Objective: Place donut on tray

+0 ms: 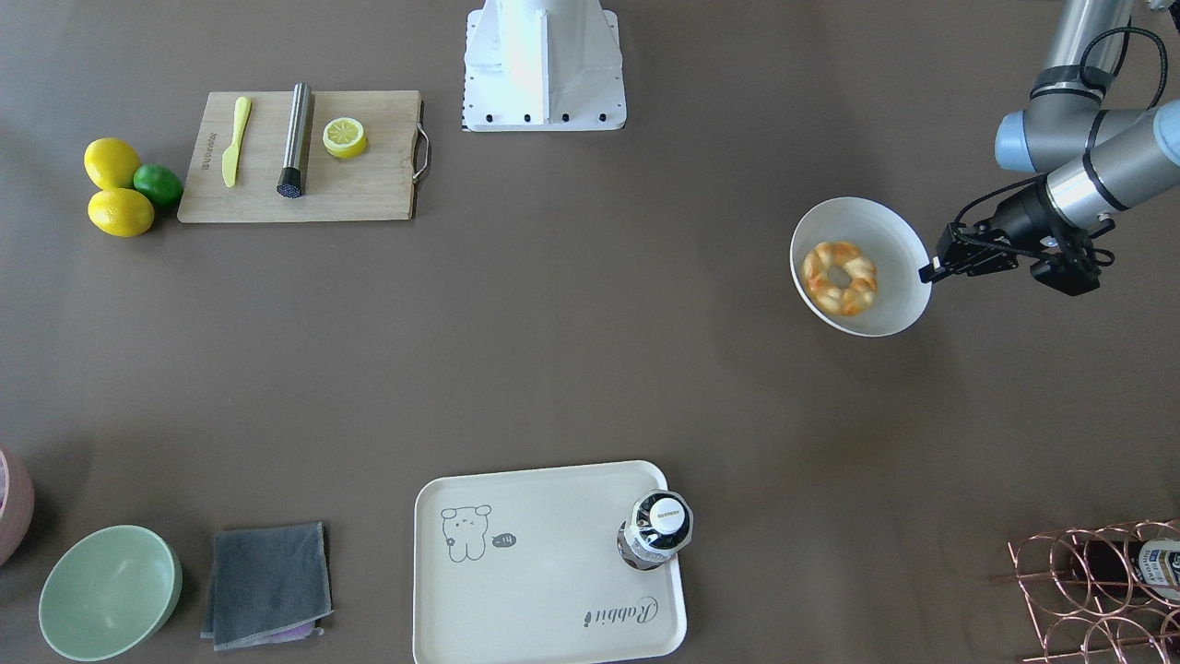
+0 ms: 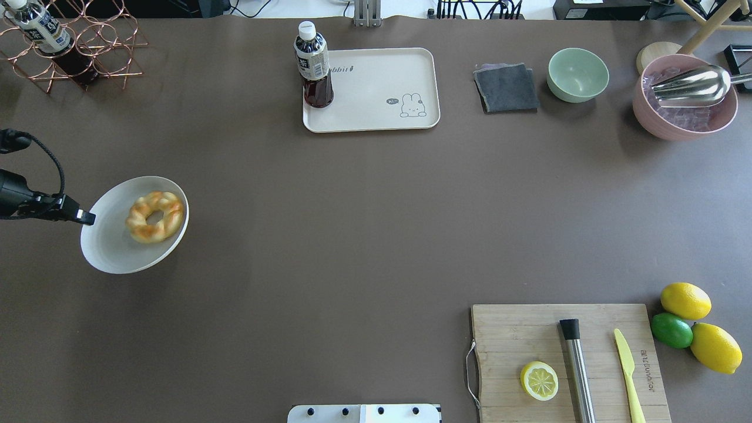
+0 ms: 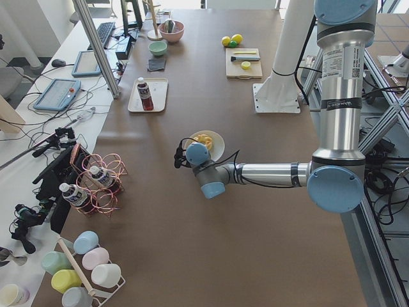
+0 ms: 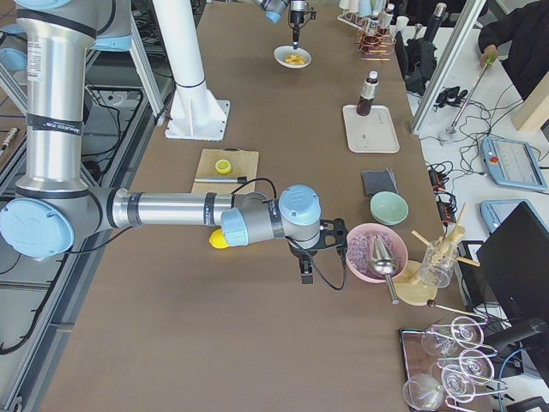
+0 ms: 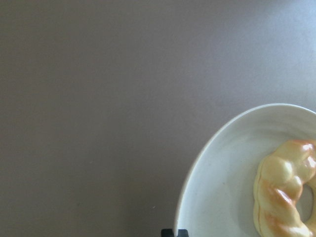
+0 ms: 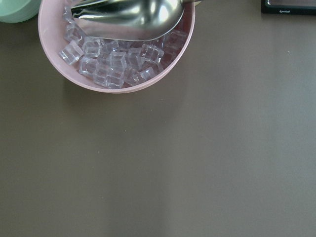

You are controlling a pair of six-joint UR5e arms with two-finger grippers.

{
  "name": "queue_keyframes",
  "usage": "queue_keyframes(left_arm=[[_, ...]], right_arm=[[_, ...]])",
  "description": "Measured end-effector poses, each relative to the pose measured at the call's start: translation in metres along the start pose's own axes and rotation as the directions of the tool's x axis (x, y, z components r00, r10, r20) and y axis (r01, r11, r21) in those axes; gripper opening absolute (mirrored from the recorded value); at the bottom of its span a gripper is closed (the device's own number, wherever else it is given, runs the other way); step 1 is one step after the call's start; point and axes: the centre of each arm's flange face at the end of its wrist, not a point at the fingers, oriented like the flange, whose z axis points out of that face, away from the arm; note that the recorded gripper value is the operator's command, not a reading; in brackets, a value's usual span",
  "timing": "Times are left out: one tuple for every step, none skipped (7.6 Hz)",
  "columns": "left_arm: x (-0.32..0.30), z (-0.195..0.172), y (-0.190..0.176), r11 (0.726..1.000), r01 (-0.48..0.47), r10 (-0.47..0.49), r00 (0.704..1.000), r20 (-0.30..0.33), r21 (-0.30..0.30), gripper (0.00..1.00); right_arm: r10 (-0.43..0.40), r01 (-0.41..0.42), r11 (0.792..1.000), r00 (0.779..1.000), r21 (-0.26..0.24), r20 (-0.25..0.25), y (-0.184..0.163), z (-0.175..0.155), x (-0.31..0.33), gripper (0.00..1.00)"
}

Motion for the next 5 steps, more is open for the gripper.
queue_keyframes(left_arm=[[0.029, 0.004, -0.024, 1.000, 0.020, -0.020, 1.000, -0.014, 0.006, 0.00], [0.061, 0.007, -0.048, 0.999, 0.035, -0.035, 0.999, -0.023, 0.011, 0.00], [0.096, 0.008, -0.070, 0.999, 0.051, -0.051, 0.998, -0.026, 0.016, 0.00], [0.137, 0.006, -0.090, 0.997, 0.068, -0.067, 0.997, -0.029, 0.021, 0.00], [0.179, 0.003, -0.107, 0.996, 0.085, -0.084, 0.996, -0.033, 0.031, 0.00]], right_arm=[[0.021, -0.021, 1.000, 0.999, 0.014, 0.027, -0.012, -0.007, -0.013, 1.00], [0.028, -0.029, 0.999, 0.998, 0.025, 0.052, -0.024, -0.013, -0.033, 1.00], [0.013, -0.015, 1.000, 0.998, 0.026, 0.068, -0.031, -0.013, -0.056, 1.00], [-0.009, 0.008, 1.000, 0.997, 0.018, 0.079, -0.038, -0.008, -0.083, 1.00], [0.014, -0.015, 1.000, 0.995, 0.010, 0.095, -0.050, -0.004, -0.112, 1.00]])
